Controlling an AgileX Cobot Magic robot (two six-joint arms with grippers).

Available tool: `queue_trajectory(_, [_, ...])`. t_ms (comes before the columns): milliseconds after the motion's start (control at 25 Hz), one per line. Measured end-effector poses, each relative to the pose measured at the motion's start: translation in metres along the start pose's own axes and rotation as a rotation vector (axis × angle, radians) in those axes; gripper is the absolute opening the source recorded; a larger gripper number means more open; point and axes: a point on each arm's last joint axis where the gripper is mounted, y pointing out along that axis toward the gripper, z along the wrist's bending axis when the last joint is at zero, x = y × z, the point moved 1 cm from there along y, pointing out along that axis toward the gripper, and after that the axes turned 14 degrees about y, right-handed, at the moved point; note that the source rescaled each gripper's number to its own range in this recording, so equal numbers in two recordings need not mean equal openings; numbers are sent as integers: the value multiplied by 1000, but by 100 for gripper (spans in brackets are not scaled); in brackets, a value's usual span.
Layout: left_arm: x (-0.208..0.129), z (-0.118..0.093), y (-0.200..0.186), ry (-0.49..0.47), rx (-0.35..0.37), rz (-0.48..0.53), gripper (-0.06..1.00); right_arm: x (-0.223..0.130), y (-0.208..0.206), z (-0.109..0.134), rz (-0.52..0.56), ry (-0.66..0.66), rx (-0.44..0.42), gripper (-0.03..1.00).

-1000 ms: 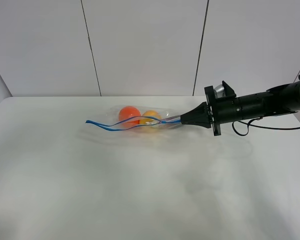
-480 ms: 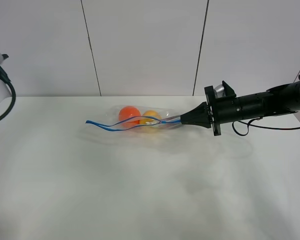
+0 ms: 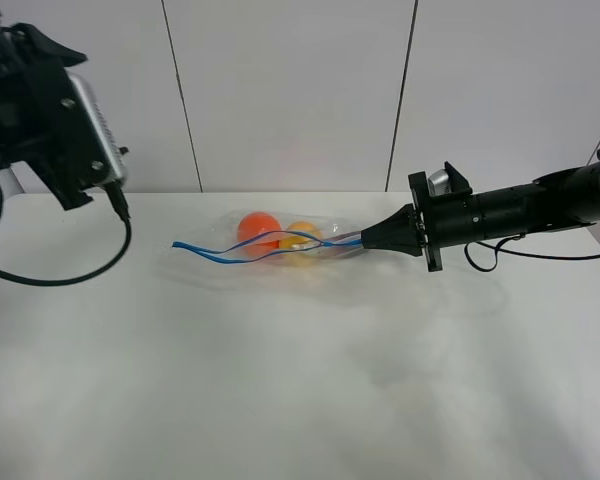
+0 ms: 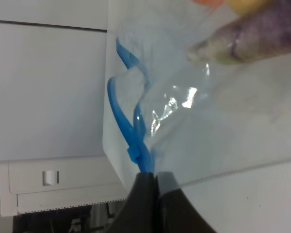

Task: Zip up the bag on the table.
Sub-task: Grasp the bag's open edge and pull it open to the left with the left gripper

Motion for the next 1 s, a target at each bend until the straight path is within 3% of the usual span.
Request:
queue_trajectory(160, [44,-24,14,32,-88,-140,100,0,0,0,0,1,0,0])
queue_trajectory(600, [128,-90,34,22,-253,-358,100,0,0,0,0,5,0,0])
queue_trajectory(800, [152,-110,43,23,-197,-422,100,0,0,0,0,11,0,0])
queue_trajectory(1000, [157,-129,61,-17,-135,-424,99,0,0,0,0,13,0,0])
